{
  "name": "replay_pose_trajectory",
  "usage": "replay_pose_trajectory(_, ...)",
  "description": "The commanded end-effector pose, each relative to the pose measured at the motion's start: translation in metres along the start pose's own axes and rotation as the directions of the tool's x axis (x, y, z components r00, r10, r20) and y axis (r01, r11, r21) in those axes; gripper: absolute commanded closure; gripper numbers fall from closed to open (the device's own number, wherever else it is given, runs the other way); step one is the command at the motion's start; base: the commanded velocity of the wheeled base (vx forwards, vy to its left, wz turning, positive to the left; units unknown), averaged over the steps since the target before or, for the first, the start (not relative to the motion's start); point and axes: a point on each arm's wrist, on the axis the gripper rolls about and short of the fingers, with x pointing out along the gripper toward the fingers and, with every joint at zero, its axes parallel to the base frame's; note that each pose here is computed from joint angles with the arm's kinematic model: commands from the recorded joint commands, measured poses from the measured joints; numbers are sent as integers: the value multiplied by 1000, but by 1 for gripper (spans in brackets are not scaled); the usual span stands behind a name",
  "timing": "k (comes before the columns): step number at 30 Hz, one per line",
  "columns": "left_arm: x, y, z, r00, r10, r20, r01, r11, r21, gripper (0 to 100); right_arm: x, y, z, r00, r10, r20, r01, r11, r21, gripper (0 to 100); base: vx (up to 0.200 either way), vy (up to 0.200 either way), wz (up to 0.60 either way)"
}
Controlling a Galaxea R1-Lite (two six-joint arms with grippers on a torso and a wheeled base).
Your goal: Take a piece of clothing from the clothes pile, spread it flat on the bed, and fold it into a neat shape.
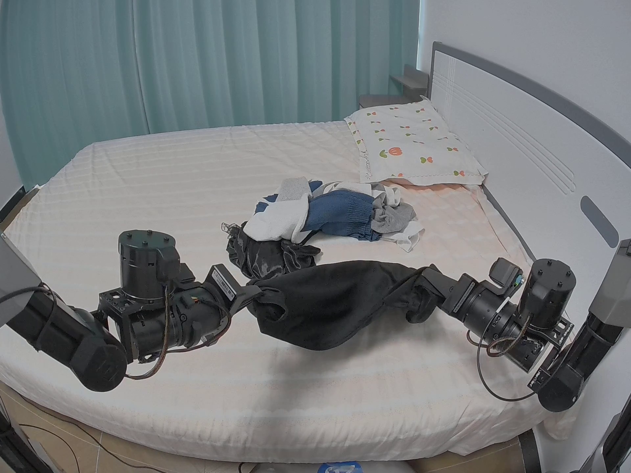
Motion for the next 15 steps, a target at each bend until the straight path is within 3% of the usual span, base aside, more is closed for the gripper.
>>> replay_pose_trajectory(1, -8, 2, -3, 1000, -2, -9, 2, 1000, -10, 100, -6, -4, -5, 1000, -15, -23, 16, 1000, 18, 100, -200, 0, 0)
replay_pose_trajectory(7, -9, 2, -4, 1000, -2, -12, 2, 1000, -29, 100, -8, -2, -3, 1000, -14, -14, 14, 999, 32, 100, -200, 0, 0)
replay_pose_trajectory(15, -11, 2, -4, 1000, 2, 0, -2, 1000, -27, 100, -10, 2, 0, 1000, -2, -5, 2, 1000, 31, 100, 0, 0, 0)
